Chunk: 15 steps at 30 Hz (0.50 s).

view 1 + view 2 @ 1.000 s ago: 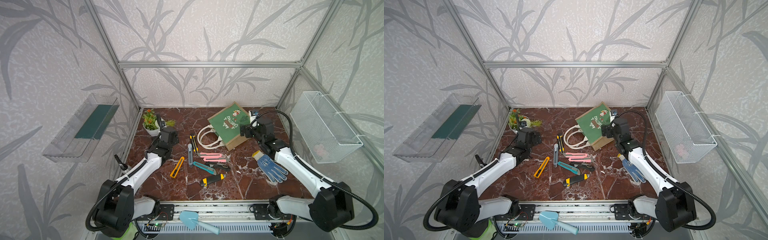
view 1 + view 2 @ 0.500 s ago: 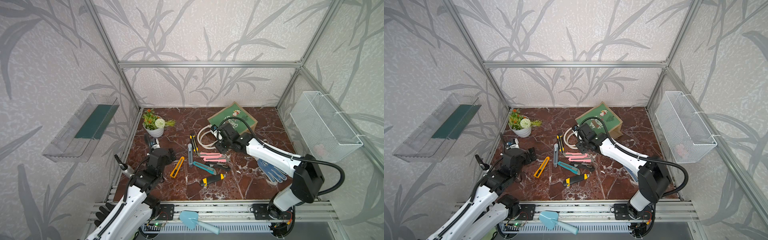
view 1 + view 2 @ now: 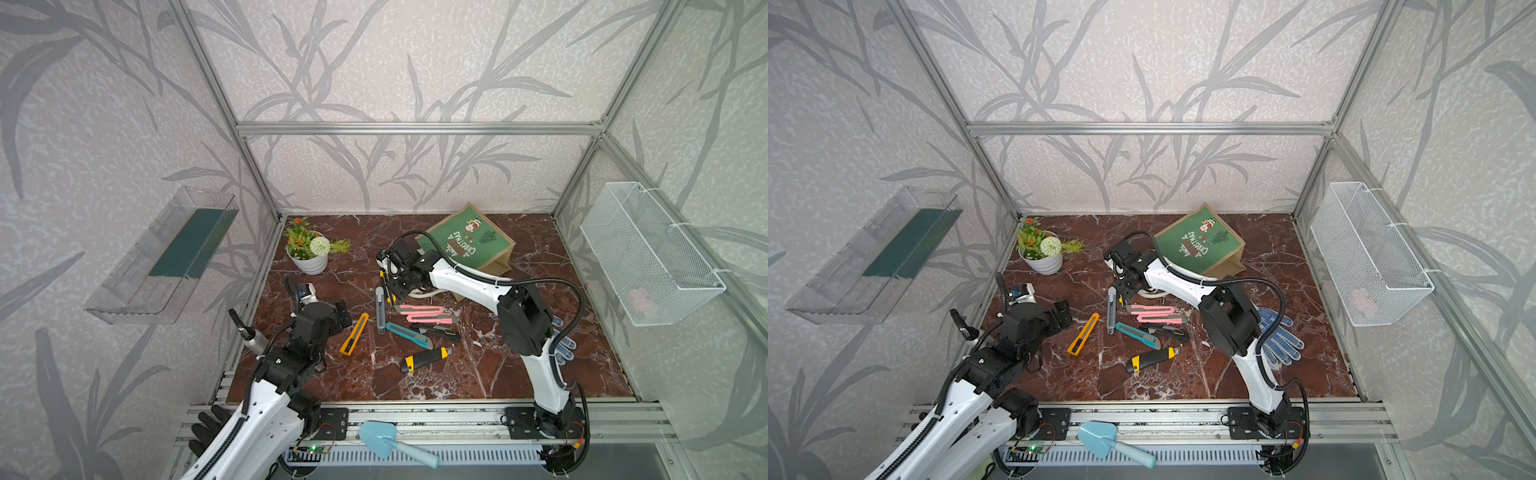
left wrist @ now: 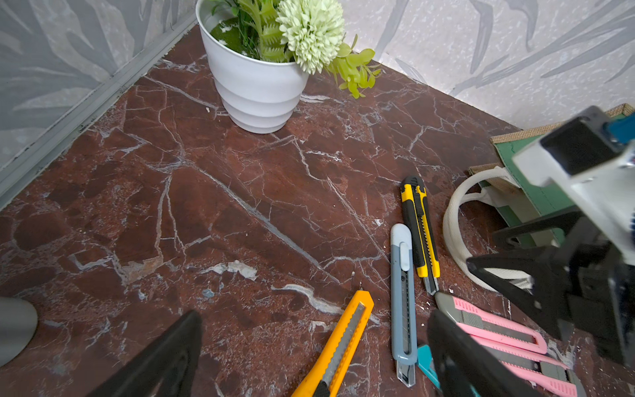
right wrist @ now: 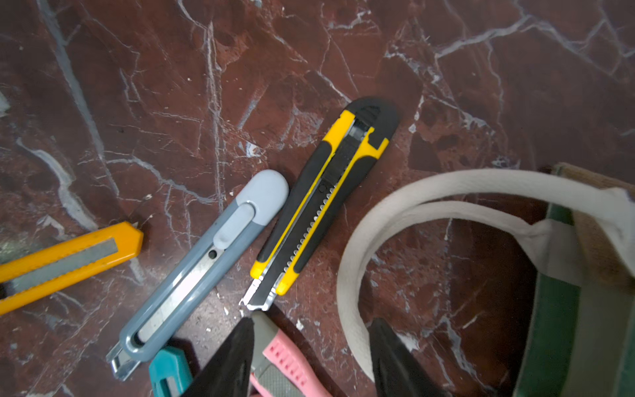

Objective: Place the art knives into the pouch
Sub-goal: Open the pouch at the center of the board.

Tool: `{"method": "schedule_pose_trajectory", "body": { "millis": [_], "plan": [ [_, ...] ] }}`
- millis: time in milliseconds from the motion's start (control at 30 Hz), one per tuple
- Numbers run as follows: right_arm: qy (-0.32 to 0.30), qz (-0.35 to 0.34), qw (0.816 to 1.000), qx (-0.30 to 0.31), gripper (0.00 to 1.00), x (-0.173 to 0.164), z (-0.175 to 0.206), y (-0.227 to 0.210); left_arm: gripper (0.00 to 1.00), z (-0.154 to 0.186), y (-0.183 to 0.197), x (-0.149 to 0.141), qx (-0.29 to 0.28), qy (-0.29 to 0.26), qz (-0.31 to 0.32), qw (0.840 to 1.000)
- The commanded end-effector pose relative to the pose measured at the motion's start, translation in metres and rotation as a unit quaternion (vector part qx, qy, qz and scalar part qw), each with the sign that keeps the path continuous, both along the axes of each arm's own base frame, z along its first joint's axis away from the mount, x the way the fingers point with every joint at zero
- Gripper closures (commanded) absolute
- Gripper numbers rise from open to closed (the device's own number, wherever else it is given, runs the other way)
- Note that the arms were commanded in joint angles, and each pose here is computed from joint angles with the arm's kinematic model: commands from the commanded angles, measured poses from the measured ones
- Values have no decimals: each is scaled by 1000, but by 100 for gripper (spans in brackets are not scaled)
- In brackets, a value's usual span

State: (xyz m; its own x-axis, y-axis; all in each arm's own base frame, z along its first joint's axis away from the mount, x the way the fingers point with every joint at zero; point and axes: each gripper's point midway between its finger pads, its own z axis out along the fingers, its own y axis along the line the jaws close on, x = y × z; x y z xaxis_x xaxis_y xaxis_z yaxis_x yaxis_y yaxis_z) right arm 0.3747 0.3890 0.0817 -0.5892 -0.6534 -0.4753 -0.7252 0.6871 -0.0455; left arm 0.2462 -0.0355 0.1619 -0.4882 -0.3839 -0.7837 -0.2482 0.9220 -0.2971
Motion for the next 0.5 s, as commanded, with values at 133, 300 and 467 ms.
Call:
{"method": "schedule_pose_trajectory", "body": {
  "millis": [133,300,467],
  "plan": [
    [-7,-27,999,-37,49,15,-8,1,1,-2,-3,-1,-9,13,-2,1000],
    [-19,-42,997,-67,54,25,-15,-2,1,-4,-4,1,-7,15,-3,1000],
    [-21,-49,995,-83,58,31,-18,-3,1,-5,-6,2,-4,24,-8,1000]
  ]
}}
